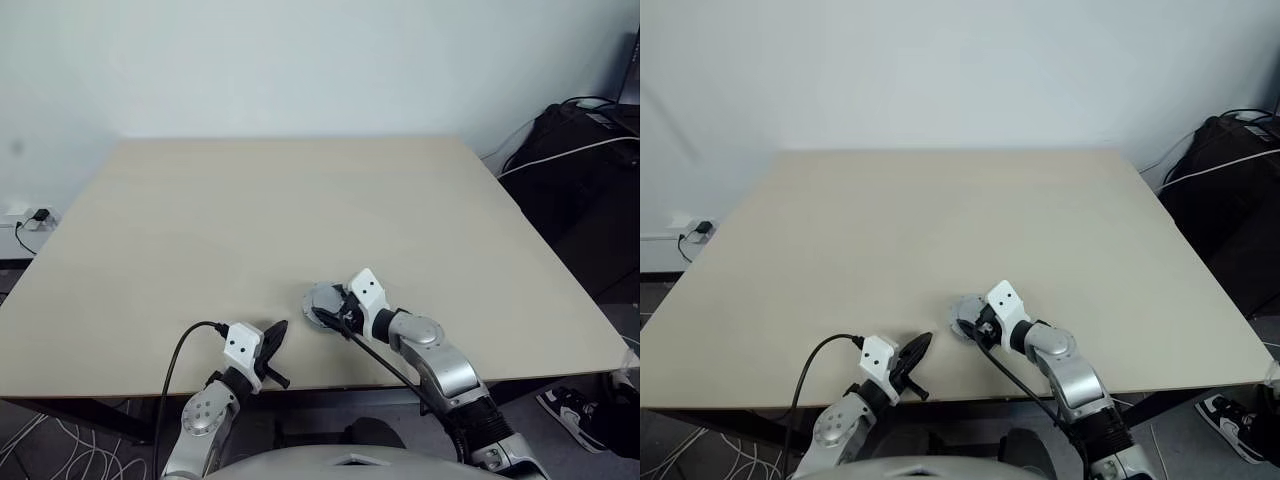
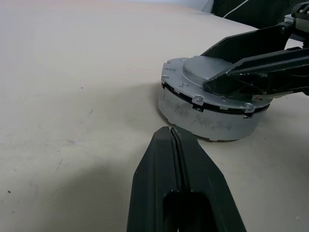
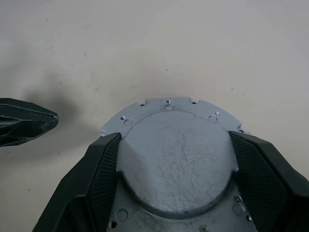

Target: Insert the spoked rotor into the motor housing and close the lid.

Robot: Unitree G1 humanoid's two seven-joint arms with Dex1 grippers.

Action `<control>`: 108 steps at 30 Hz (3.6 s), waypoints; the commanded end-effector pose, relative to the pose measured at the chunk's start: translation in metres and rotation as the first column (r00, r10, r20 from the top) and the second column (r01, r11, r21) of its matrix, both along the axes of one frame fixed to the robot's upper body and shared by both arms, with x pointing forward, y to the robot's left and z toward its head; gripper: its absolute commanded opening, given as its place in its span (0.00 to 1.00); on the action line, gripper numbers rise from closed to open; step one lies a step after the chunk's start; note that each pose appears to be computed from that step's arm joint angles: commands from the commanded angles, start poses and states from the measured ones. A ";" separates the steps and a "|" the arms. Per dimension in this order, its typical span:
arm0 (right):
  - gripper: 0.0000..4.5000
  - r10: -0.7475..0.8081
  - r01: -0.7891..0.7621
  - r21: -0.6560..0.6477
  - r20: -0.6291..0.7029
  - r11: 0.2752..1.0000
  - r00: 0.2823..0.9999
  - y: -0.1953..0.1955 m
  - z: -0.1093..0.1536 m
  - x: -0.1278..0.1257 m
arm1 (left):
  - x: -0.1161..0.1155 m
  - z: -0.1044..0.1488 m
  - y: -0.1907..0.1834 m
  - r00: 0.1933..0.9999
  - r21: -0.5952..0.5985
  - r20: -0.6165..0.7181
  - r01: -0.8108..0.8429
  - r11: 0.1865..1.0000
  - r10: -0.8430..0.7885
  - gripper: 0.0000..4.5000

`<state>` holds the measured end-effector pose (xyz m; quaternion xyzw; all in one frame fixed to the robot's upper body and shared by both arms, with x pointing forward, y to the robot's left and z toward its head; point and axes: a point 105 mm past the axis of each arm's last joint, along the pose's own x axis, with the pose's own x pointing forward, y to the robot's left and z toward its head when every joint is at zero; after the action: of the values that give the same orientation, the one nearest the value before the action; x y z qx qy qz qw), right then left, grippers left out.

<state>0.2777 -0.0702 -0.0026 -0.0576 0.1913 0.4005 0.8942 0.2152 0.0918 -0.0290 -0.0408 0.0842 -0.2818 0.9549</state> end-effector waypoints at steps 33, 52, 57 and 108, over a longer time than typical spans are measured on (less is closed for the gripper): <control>0.71 -0.013 0.011 -0.100 -0.017 0.995 1.000 -0.009 -0.009 -0.001 | 0.008 0.021 -0.003 0.998 -0.012 0.058 -0.001 1.000 0.002 0.00; 0.71 0.021 -0.030 -0.136 -0.069 0.990 0.997 -0.007 -0.016 -0.006 | 0.054 0.047 0.000 0.986 0.102 0.100 0.125 0.987 -0.135 0.00; 0.71 0.021 -0.029 -0.127 -0.064 0.991 0.998 -0.004 -0.014 -0.005 | 0.072 0.047 0.000 0.981 0.124 0.048 0.181 0.976 -0.188 0.00; 0.79 0.020 -0.020 -0.060 -0.009 0.998 1.000 0.007 0.002 -0.009 | 0.075 0.028 -0.051 0.823 0.127 -0.354 0.513 0.849 -0.444 0.00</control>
<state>0.2729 -0.0678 -0.0033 -0.0911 0.2100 0.3925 0.8908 0.2981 0.0524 -0.0012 0.0413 0.2731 -0.4714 0.8375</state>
